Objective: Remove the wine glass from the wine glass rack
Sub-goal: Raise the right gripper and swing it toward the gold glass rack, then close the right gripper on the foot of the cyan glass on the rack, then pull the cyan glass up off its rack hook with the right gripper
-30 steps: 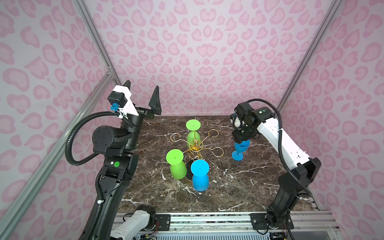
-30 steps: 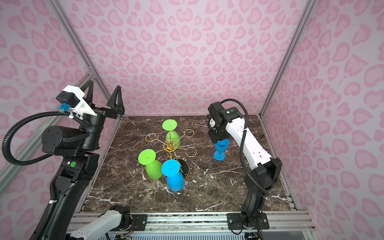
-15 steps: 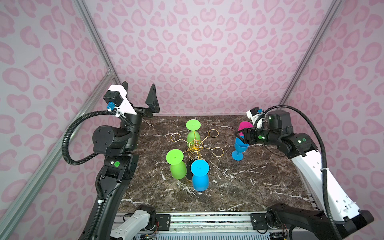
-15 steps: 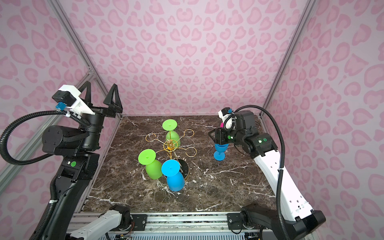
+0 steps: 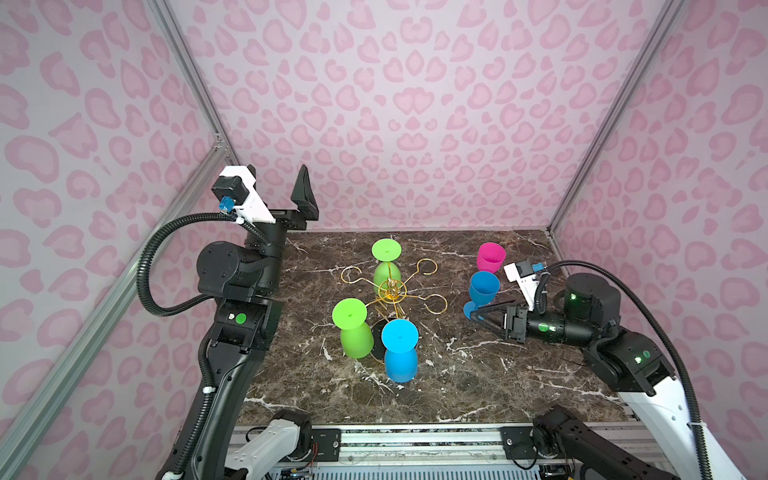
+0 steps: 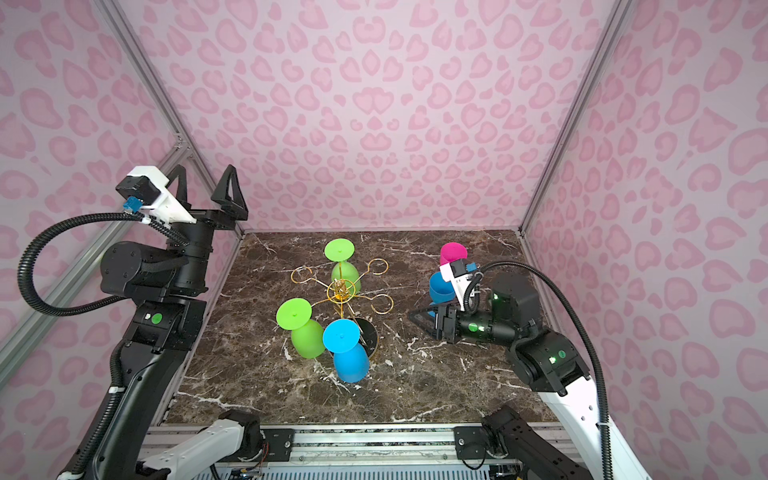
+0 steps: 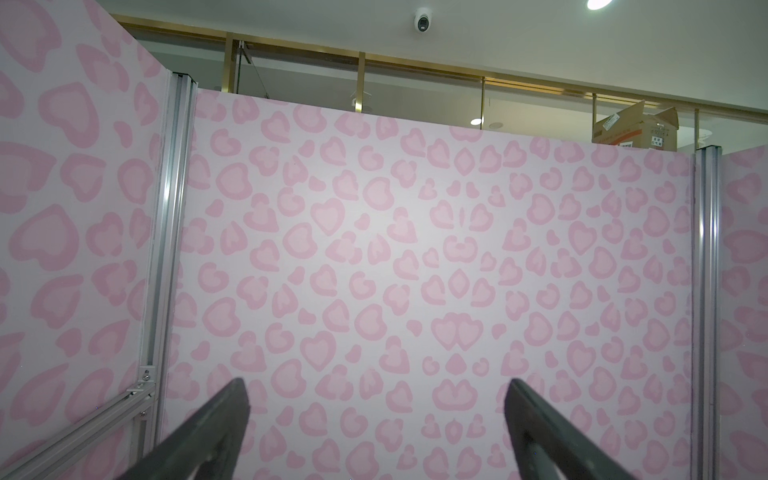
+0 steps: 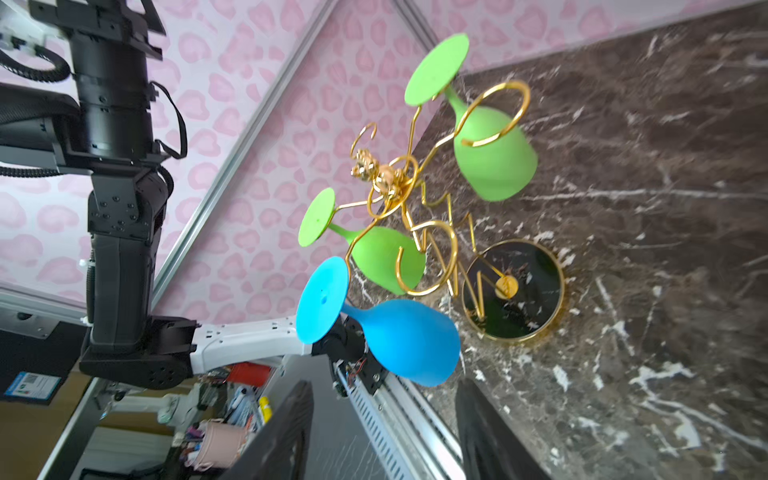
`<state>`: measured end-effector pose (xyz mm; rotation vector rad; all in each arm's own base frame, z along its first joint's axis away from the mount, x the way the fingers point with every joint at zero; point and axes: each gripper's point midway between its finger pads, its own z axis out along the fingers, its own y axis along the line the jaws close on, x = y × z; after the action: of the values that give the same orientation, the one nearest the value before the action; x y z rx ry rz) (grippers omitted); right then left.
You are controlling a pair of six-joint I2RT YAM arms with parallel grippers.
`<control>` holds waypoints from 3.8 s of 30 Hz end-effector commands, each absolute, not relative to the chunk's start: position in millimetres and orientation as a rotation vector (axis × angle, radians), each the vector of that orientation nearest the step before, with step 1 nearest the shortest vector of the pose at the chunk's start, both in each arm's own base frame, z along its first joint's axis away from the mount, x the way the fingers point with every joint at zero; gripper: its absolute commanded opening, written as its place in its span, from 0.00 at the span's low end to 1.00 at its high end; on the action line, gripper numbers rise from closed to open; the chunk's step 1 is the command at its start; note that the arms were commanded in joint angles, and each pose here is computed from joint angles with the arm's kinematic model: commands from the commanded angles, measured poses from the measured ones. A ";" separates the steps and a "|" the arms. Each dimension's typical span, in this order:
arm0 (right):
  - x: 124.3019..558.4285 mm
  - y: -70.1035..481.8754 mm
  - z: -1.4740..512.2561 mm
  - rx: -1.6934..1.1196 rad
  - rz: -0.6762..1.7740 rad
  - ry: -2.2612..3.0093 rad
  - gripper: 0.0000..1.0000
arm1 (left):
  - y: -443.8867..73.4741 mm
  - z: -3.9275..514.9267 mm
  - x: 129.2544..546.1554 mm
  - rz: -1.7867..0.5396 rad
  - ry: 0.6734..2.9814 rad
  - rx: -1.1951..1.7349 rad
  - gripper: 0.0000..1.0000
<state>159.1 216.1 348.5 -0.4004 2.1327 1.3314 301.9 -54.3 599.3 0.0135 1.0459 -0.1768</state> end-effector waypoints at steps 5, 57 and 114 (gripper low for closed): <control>148.7 263.5 328.1 -0.349 1.444 2.151 0.53 | -50.5 611.3 291.6 -0.205 0.990 -0.013 0.97; 158.9 330.3 325.3 -0.175 1.585 2.130 0.21 | -50.2 618.1 282.2 -0.199 0.966 0.000 0.97; 194.9 325.0 357.1 0.038 1.637 2.000 0.00 | -47.0 619.7 278.9 -0.177 0.957 -0.005 0.97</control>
<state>187.9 325.4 352.4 0.0214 2.0435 1.6429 286.5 -50.3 609.1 0.0033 1.0089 -0.1849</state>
